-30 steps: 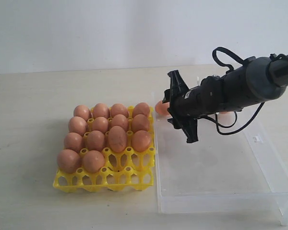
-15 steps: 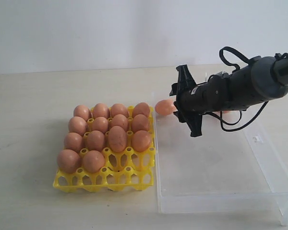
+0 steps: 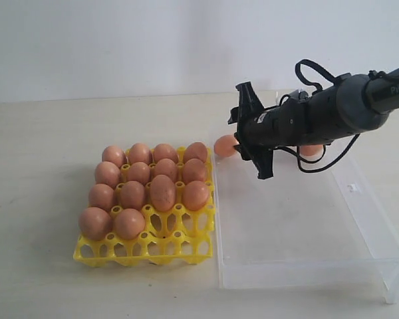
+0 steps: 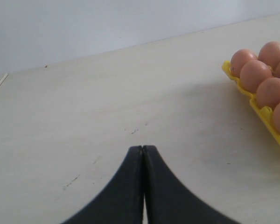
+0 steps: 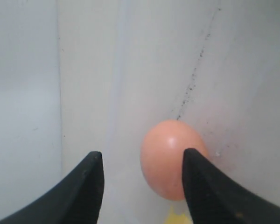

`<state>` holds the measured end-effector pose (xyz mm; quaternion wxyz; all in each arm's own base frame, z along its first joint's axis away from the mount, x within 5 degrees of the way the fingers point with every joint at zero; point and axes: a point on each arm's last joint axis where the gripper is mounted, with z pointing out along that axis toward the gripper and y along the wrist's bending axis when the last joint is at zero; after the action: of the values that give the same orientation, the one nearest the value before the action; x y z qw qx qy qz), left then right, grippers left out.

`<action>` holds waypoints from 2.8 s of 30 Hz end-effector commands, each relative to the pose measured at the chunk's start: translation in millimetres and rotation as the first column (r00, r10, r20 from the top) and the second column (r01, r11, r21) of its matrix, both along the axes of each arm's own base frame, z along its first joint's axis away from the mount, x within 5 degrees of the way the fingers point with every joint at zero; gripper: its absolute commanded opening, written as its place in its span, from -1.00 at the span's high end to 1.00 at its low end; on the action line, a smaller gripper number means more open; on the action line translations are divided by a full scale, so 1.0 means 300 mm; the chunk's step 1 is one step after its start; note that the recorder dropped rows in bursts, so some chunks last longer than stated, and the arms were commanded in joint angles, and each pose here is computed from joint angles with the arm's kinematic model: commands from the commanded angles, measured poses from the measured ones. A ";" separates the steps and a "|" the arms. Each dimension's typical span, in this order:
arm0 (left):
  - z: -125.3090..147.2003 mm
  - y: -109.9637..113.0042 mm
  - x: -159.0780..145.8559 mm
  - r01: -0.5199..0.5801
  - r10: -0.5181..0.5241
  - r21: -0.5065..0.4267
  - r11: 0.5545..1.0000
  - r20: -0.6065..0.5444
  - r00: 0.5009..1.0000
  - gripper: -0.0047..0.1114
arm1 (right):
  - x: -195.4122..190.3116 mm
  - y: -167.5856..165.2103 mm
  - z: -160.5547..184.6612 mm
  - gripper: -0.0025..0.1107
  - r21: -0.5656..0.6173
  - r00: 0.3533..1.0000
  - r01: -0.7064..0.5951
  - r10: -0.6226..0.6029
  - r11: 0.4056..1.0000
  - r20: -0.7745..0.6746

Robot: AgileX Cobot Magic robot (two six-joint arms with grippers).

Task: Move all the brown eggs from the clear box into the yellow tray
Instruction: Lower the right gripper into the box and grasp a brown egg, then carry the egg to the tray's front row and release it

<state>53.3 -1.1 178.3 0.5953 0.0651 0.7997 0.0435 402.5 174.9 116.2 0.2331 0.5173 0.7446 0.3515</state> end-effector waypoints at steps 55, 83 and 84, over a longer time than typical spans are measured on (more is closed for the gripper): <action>0.008 0.000 -0.001 -0.003 0.003 -0.011 1.000 0.019 1.000 0.92 | -0.002 0.011 -0.073 0.96 -0.061 0.999 -0.050 0.050 0.997 0.003; 0.008 0.000 -0.001 -0.003 0.003 -0.011 1.000 0.019 1.000 0.92 | -0.498 0.204 0.246 0.96 -0.975 0.105 -0.220 0.994 0.031 0.008; 0.008 0.000 -0.001 -0.003 0.003 -0.011 1.000 0.019 1.000 0.92 | -0.502 0.215 0.232 0.96 -0.977 0.088 -0.215 0.996 0.015 -0.004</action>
<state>53.3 -1.1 178.3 0.5953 0.0651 0.7997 0.0435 256.3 230.7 192.7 0.4969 -0.3233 0.7806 0.1978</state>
